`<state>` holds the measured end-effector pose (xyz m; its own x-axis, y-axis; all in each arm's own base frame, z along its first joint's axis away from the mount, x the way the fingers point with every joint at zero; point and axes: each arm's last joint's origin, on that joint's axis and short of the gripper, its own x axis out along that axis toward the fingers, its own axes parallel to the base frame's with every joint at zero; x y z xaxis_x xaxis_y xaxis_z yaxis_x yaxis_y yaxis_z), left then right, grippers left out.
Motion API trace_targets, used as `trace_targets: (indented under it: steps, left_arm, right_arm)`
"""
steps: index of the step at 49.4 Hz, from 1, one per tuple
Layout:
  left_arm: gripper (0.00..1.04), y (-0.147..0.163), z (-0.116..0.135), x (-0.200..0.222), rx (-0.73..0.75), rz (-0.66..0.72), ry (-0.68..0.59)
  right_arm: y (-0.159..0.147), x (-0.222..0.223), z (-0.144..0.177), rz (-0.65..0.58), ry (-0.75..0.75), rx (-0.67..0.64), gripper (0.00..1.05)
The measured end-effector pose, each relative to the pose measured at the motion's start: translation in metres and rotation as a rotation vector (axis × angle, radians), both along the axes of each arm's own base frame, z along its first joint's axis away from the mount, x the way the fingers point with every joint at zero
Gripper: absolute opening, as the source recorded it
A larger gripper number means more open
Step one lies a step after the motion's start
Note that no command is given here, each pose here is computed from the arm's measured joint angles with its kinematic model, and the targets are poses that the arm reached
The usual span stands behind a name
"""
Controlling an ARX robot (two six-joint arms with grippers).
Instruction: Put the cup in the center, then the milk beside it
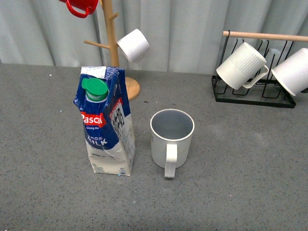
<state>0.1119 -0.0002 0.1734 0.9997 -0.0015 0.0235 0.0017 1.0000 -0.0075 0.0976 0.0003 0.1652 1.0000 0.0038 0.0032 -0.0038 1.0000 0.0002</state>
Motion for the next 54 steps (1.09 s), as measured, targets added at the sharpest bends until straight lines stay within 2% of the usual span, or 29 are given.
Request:
trace_targets:
  steps: [15, 24, 30, 34, 37, 40, 49, 51, 54]
  left_arm:
    - [0.04, 0.0, -0.005, -0.012, 0.0, -0.002, 0.033]
    - [0.06, 0.0, -0.004, -0.015, 0.0, -0.001, 0.008]
    - [0.25, 0.0, -0.004, -0.015, 0.0, -0.001, 0.008]
    - [0.45, 0.0, -0.004, -0.015, 0.0, -0.001, 0.008]
    - [0.54, 0.0, -0.004, -0.015, 0.0, -0.001, 0.008]
    - [0.68, 0.0, -0.004, -0.015, 0.0, -0.001, 0.008]
    - [0.97, 0.0, -0.004, -0.015, 0.0, -0.001, 0.008]
    - [1.0, 0.0, -0.004, -0.015, 0.002, -0.001, 0.008]
    - [0.98, 0.0, -0.004, -0.015, 0.002, -0.001, 0.008]
  right_arm:
    - [0.0, 0.0, 0.0, 0.0, 0.0, 0.0, 0.95]
    - [0.0, 0.0, 0.0, 0.0, 0.0, 0.0, 0.95]
    - [0.0, 0.0, 0.0, 0.0, 0.0, 0.0, 0.95]
    - [0.0, 0.0, 0.0, 0.0, 0.0, 0.0, 0.95]
    - [0.0, 0.0, 0.0, 0.0, 0.0, 0.0, 0.95]
    - [0.0, 0.0, 0.0, 0.0, 0.0, 0.0, 0.95]
    - [0.0, 0.0, 0.0, 0.0, 0.0, 0.0, 0.95]
    - [0.0, 0.0, 0.0, 0.0, 0.0, 0.0, 0.95]
    - [0.0, 0.0, 0.0, 0.0, 0.0, 0.0, 0.95]
